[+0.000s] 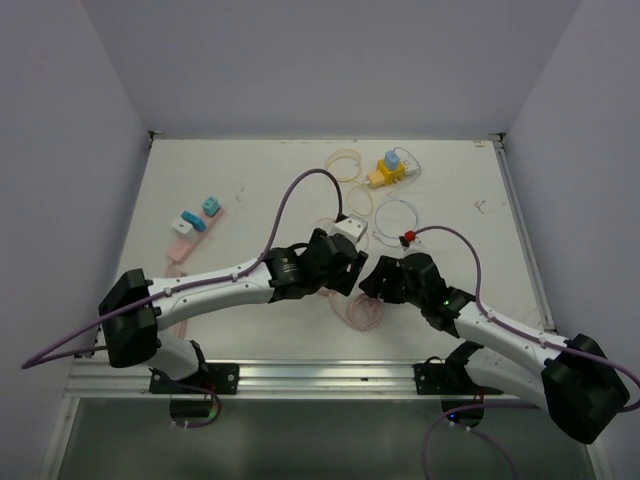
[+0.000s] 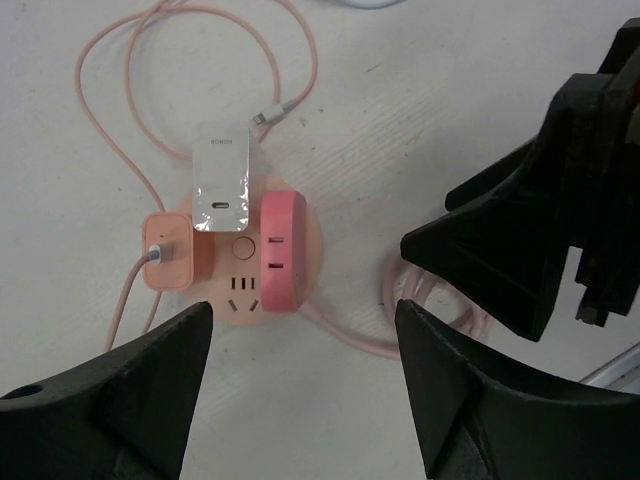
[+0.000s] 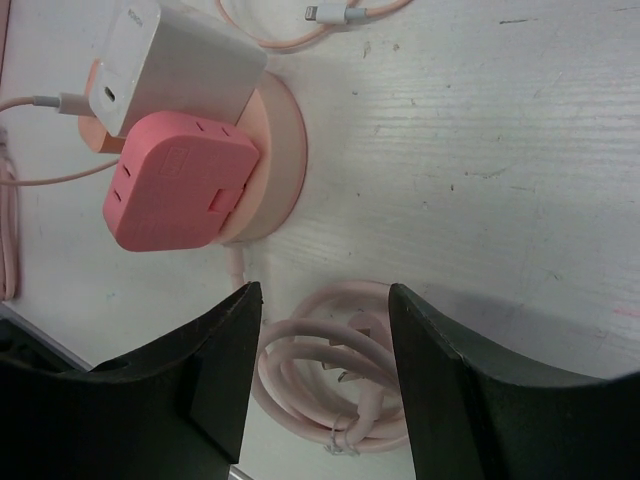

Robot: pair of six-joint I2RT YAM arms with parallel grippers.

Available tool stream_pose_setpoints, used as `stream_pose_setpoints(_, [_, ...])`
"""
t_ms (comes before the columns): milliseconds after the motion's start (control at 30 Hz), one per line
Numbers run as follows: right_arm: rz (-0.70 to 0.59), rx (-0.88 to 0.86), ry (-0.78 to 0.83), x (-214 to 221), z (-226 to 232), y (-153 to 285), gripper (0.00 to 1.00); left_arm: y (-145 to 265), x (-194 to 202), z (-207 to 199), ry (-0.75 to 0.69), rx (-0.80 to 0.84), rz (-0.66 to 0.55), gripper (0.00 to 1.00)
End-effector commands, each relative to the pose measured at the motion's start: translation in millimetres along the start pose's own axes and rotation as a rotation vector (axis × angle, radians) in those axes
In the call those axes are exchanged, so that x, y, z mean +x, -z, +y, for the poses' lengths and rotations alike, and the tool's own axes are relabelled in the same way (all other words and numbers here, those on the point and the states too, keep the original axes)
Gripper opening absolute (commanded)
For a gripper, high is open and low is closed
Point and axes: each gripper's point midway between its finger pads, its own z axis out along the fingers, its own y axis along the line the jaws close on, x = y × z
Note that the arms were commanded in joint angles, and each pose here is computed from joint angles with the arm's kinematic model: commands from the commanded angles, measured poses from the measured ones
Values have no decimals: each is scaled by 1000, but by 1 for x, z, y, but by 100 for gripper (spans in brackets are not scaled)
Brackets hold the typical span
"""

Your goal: Pull the plug off the socket

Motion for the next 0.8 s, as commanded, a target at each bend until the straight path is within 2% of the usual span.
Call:
stream_pose_setpoints(0, [-56,-46,-32,-11,8,1,57,-8,-5,7,-3,-86,15,77])
stream_pose_setpoints(333, [-71,-138,-71,-12,21,-7,56,-43,20,12,-68,-191,127,54])
stream_pose_setpoints(600, [-57,-153,-83,-7,22,-15,56,-53,32,15,-89,-223,170,50])
stream_pose_setpoints(767, [-55,-165,-92,-4,21,-20,56,-57,33,17,-93,-243,171,45])
